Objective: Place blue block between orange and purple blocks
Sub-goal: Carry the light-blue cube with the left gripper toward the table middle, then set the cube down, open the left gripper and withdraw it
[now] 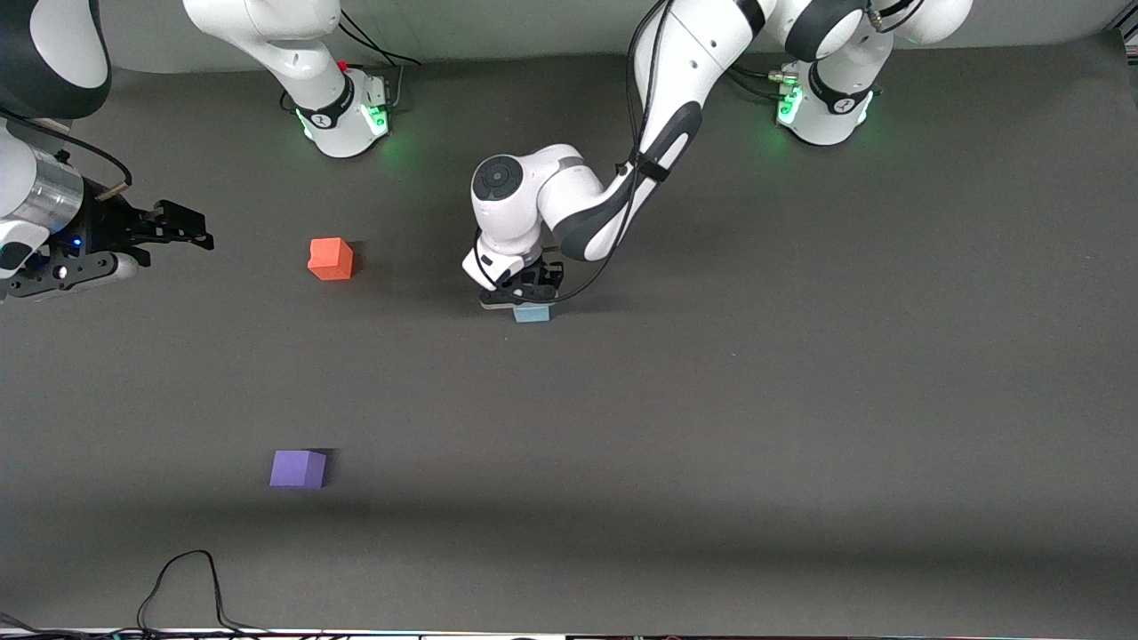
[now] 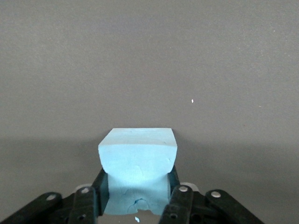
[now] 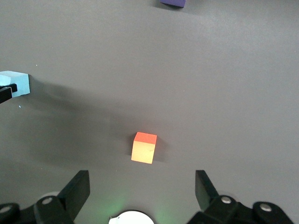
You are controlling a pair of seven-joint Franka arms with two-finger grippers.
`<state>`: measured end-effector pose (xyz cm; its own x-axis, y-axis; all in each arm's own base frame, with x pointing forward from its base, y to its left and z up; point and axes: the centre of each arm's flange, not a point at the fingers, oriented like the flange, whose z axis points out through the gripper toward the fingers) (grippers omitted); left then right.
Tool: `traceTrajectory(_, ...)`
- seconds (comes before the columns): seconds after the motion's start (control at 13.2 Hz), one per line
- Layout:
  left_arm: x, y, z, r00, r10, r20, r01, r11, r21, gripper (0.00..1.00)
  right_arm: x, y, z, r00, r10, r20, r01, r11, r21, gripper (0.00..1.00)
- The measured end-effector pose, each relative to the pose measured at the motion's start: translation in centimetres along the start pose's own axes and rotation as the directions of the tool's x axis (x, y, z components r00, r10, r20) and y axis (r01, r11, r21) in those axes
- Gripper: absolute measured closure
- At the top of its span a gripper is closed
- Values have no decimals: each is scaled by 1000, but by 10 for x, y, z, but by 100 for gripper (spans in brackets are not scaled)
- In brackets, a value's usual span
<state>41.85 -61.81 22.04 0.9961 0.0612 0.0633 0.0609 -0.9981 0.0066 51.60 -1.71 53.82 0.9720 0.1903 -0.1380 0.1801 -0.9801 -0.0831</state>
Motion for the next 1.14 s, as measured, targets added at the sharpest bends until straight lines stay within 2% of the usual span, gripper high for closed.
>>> traceTrajectory(0.23,0,0,2,1000,1,-1,-1,1000,3,9,0,0,0,1000,0,0,0,1000,0,0)
traceTrajectory(0.3,3,0,-1,1000,-2,-5,2,1000,-1,1,0,0,0,1000,0,0,0,1000,0,0)
traceTrajectory(0.45,27,-6,-27,999,-34,-21,33,999,-15,0,0,0,0,1000,0,1,0,1000,0,0)
traceTrajectory(0.68,104,-66,-109,995,-100,19,100,995,-31,0,-1,0,1,1000,0,8,0,1000,2,0)
traceTrajectory(0.91,196,-204,-177,992,-101,71,107,991,-83,0,-1,-1,1,1000,-2,11,2,1000,3,0)
traceTrajectory(1.14,230,-371,-213,985,-18,169,27,998,-54,0,1,-12,0,1000,-21,13,21,1000,5,0)
